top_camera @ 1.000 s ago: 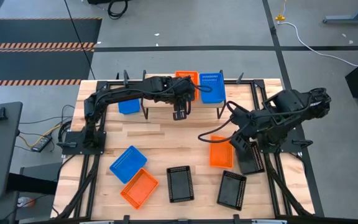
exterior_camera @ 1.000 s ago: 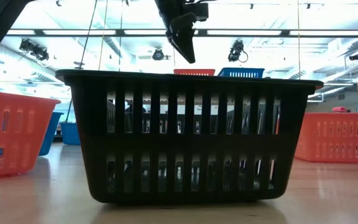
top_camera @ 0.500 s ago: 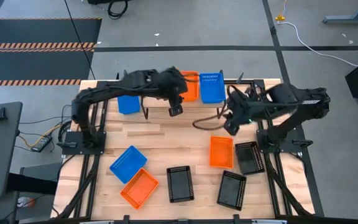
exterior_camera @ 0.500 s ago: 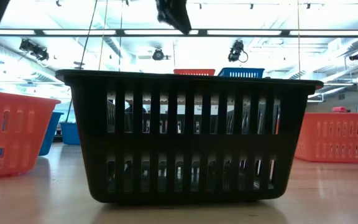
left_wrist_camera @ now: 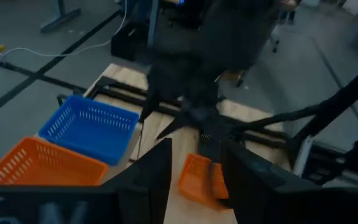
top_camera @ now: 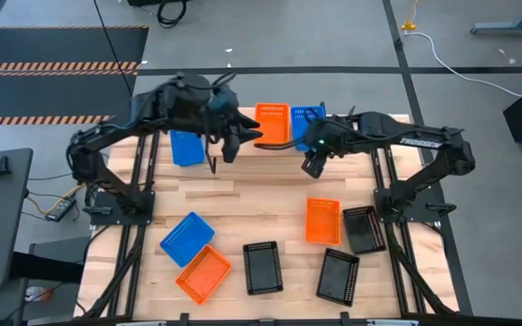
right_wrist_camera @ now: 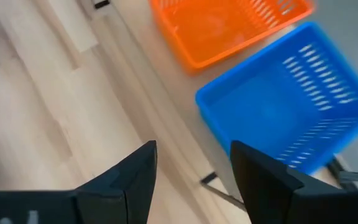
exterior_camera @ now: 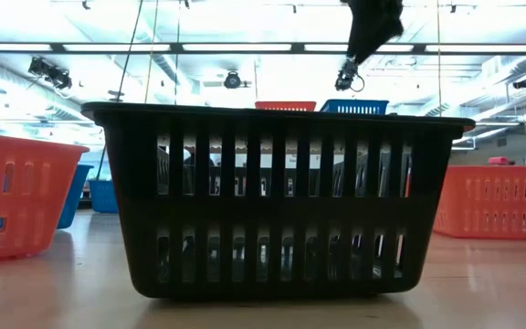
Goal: Stack baskets on shelf by color
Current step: Adjust the blue bin on the shelf
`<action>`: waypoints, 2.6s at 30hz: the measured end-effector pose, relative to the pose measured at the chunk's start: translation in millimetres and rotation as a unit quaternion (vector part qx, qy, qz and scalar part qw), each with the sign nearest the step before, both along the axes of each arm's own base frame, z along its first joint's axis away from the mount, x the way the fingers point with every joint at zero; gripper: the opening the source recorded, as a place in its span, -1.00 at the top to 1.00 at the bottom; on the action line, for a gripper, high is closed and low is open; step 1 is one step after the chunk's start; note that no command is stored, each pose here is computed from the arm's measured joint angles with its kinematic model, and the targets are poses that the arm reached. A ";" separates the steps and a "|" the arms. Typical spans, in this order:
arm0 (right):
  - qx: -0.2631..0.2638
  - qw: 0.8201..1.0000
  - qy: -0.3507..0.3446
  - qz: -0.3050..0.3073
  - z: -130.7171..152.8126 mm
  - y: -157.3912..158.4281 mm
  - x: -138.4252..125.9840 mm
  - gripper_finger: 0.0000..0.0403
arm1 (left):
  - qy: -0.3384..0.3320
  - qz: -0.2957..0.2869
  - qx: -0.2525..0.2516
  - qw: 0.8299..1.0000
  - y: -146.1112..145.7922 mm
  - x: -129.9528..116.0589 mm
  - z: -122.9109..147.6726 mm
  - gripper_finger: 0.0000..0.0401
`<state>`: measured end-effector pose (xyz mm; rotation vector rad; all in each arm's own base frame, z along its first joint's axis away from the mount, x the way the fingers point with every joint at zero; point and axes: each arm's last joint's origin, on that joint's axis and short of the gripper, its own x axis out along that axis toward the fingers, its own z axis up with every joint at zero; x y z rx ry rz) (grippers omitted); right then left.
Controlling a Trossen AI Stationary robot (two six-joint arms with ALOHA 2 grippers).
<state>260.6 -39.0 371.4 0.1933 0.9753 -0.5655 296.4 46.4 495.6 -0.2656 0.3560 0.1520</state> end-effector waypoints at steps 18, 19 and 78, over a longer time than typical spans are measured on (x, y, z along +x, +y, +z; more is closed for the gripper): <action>0.010 1.000 -0.013 -0.010 -40.5 -23.0 10.9 0.05 | -0.005 -0.018 -0.008 1.000 -16.2 -4.8 3.6 0.29; 0.009 1.000 -0.017 -0.012 -41.3 -24.1 11.6 0.05 | -0.004 -0.018 -0.008 1.000 -16.2 -4.8 3.6 0.29; 0.059 0.988 -0.112 0.084 26.2 -5.8 -22.3 0.14 | 0.024 -0.030 -0.028 0.999 -26.2 -5.9 -1.7 0.29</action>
